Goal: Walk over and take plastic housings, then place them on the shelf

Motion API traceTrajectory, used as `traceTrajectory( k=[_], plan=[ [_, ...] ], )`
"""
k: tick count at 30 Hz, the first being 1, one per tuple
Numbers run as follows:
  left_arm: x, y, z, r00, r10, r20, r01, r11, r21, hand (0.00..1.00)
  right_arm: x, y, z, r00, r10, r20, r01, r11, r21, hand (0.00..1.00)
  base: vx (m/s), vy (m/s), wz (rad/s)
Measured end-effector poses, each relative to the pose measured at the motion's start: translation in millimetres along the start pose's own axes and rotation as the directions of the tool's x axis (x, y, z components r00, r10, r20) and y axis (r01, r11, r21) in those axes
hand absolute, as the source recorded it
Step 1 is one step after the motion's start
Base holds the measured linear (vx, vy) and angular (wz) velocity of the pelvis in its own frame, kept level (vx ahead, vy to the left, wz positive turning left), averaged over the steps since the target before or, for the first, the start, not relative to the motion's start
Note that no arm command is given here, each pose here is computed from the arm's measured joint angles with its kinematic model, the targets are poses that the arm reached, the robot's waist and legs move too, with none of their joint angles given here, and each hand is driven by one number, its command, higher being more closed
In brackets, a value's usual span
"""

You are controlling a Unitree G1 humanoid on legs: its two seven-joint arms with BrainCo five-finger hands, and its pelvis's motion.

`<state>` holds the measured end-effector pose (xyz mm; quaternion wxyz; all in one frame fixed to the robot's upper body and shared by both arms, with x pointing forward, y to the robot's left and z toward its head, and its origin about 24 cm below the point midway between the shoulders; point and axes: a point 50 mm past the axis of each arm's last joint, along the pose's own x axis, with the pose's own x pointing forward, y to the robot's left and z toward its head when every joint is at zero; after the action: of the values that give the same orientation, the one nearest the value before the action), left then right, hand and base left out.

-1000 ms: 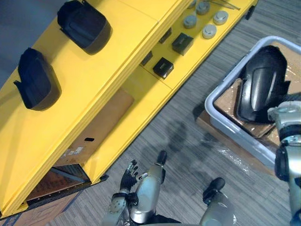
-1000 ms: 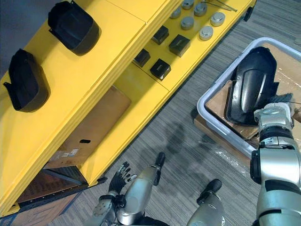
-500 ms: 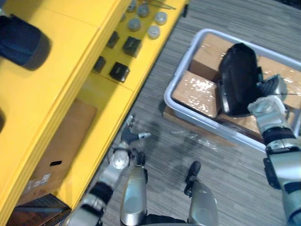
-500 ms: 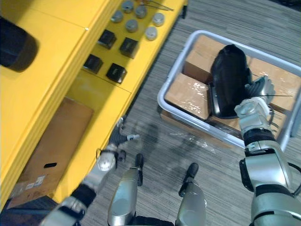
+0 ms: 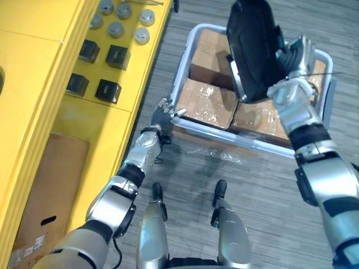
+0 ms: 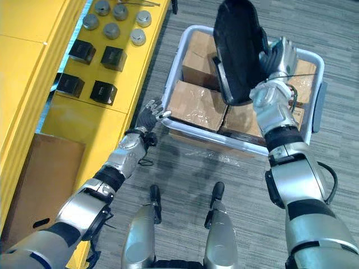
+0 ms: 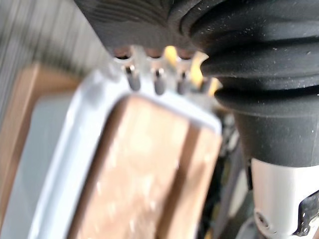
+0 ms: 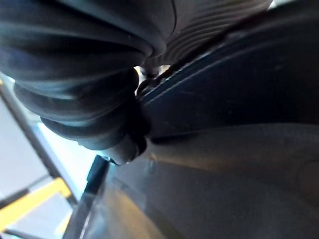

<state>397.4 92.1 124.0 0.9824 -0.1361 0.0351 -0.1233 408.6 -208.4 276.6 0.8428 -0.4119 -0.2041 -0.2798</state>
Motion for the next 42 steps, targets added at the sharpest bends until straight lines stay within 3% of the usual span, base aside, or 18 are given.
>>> traceTrajectory(
  k=[7, 10, 17, 33, 39, 40, 42],
  plan=[
    [5.3, -7.4, -0.3, 0.992, -0.085, -0.089, 0.069, 0.983, -0.171, 0.0, -2.4, 6.9, 23.4, 0.993, 0.002, 0.117, -0.005, 1.0, 0.02, 1.0, -0.02, 0.012, -0.13],
    [5.5, -11.3, 0.4, 0.987, -0.138, -0.082, 0.105, 0.942, -0.32, 0.0, -5.3, 12.2, 32.8, 0.983, 0.021, 0.181, -0.022, 1.0, 0.005, 1.0, -0.01, 0.003, -0.04],
    [9.2, -25.9, 12.4, 0.977, -0.211, -0.023, 0.178, 0.874, -0.453, 0.0, -10.2, 19.4, 60.2, 0.945, 0.045, 0.325, -0.048, 0.999, 0.002, 1.0, 0.0, 0.005, -0.08],
    [11.3, -38.7, 27.5, 0.973, -0.184, 0.137, 0.227, 0.848, -0.479, 0.0, -46.8, 57.8, 80.4, 0.856, 0.183, 0.484, -0.206, 0.979, -0.005, 1.0, -0.01, 0.001, -0.01],
    [9.7, -33.5, 32.8, 0.959, -0.193, 0.21, 0.273, 0.829, -0.488, 0.0, -54.5, 56.9, 86.0, 0.836, 0.167, 0.522, -0.216, 0.976, 0.034, 1.0, 0.0, 0.0, 0.0],
    [9.3, -32.6, 33.0, 0.956, -0.194, 0.222, 0.28, 0.828, -0.485, 1.0, -55.7, 57.5, 85.6, 0.836, 0.168, 0.523, -0.219, 0.975, 0.037, 1.0, 0.0, 0.0, 0.0],
    [8.0, -30.2, 32.3, 0.952, -0.184, 0.246, 0.285, 0.828, -0.482, 1.0, -58.9, 58.4, 85.5, 0.833, 0.169, 0.526, -0.228, 0.972, 0.05, 1.0, 0.0, 0.001, -0.02]
  ],
)
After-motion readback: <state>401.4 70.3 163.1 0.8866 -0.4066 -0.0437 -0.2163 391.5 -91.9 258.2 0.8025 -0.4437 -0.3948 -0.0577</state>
